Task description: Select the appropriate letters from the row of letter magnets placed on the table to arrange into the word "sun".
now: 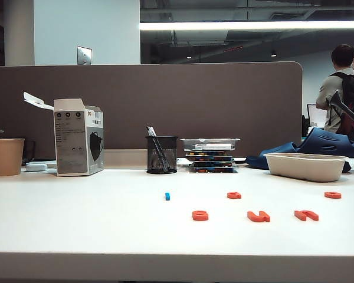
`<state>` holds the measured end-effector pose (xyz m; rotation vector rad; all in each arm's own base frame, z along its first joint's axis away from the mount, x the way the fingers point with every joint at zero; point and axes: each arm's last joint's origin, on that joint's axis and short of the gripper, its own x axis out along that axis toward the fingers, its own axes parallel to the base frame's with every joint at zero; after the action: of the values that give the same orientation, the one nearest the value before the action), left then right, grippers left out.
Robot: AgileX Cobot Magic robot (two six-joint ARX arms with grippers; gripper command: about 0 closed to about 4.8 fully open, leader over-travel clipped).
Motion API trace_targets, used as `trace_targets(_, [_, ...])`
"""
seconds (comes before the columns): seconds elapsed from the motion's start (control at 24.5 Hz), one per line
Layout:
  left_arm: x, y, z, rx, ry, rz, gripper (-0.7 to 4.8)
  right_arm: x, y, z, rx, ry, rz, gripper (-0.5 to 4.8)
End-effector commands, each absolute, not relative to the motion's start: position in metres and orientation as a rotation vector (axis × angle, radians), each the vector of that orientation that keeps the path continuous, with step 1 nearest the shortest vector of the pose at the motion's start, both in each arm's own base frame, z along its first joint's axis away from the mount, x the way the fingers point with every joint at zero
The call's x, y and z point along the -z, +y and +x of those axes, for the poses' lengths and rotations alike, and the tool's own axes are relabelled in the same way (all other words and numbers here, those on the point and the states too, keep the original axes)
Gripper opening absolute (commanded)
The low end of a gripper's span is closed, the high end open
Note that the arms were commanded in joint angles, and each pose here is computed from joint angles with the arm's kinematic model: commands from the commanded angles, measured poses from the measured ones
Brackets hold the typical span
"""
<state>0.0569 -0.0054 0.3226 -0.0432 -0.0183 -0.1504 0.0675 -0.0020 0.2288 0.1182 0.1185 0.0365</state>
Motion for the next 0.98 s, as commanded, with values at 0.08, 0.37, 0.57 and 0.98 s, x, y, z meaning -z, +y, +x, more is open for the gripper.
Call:
trace_targets(0.08, [-0.300, -0.005, 0.058, 0.149, -0.177, -0.029, -0.05, -0.226, -0.002, 0.075, -0.050, -0.047, 0.123, -0.08])
trace_targets(0.37, [-0.237, -0.006, 0.080, 0.148, -0.249, -0.029, -0.05, -0.191, -0.004, 0.090, -0.047, -0.029, 0.041, -0.08])
trace_targets(0.57, [-0.204, -0.006, 0.092, 0.151, -0.247, -0.044, -0.05, -0.171, -0.004, 0.096, -0.049, -0.031, 0.015, -0.08])
trace_targets(0.98, [-0.187, -0.007, 0.096, 0.150, -0.214, -0.048, -0.05, -0.164, -0.004, 0.097, -0.052, -0.004, 0.025, 0.95])
